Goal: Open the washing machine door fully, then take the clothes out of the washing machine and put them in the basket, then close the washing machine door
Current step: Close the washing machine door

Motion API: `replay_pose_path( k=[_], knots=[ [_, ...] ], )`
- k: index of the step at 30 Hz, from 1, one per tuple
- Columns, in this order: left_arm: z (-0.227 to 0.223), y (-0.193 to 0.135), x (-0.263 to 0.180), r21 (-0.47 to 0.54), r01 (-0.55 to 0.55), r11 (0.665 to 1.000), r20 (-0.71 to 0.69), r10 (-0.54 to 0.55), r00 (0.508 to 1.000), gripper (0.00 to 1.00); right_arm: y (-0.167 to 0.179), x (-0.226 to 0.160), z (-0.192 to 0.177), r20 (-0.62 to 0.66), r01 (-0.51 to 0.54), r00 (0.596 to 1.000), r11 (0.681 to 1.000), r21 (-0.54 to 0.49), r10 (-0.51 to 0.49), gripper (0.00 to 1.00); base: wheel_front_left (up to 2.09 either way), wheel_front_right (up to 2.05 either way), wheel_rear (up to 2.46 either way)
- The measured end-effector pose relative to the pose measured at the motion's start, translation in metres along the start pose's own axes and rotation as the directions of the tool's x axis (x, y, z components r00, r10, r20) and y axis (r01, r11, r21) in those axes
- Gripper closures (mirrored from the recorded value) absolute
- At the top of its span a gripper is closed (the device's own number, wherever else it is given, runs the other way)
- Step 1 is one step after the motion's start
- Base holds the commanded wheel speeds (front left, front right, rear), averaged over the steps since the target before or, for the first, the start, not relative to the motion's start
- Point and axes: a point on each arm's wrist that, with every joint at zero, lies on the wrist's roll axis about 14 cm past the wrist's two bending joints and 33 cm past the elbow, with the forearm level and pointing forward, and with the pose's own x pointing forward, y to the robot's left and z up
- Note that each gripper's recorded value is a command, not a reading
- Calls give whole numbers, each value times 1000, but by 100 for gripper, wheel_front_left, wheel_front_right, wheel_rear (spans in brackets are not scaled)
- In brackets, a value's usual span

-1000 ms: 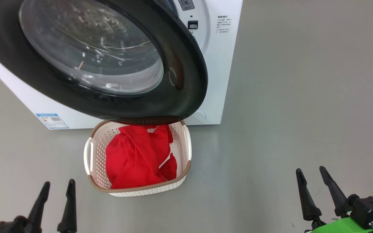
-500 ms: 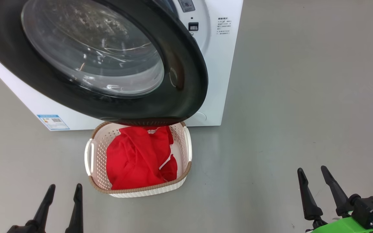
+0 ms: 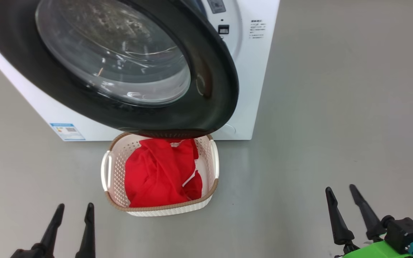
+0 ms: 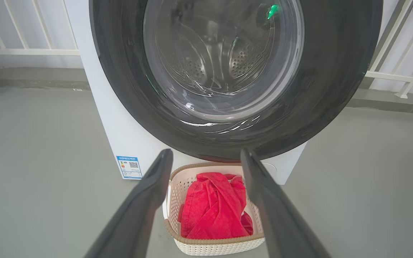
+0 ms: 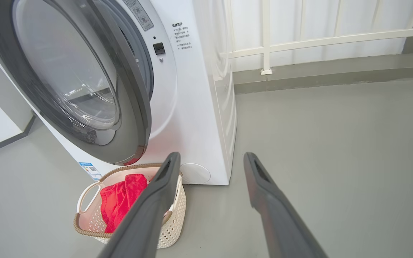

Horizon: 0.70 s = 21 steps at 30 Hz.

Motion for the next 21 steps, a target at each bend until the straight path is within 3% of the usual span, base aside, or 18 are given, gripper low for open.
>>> replay_pose_path(
  k=[2, 4, 12, 21],
  knots=[
    [0, 0, -2, -2, -3, 1000, 0, 3, 1000, 0, 7, 2, -2, -7, -21, 1000, 1000, 2, 21, 78, 0, 0, 0],
    [0, 0, -5, -7, -7, 1000, 0, 7, 1000, 0, 16, 4, -6, -19, -49, 999, 999, 4, 49, 100, 0, 0, 0],
    [0, 4, -19, -32, -45, 998, 5, 46, 999, 0, 68, 29, -8, -21, -205, 978, 979, 14, 205, 100, 0, 0, 0],
    [5, 15, -30, -61, -100, 993, 20, 101, 995, 0, 144, 68, 5, 22, -412, 911, 911, 2, 411, 100, 0, 0, 0]
  ],
)
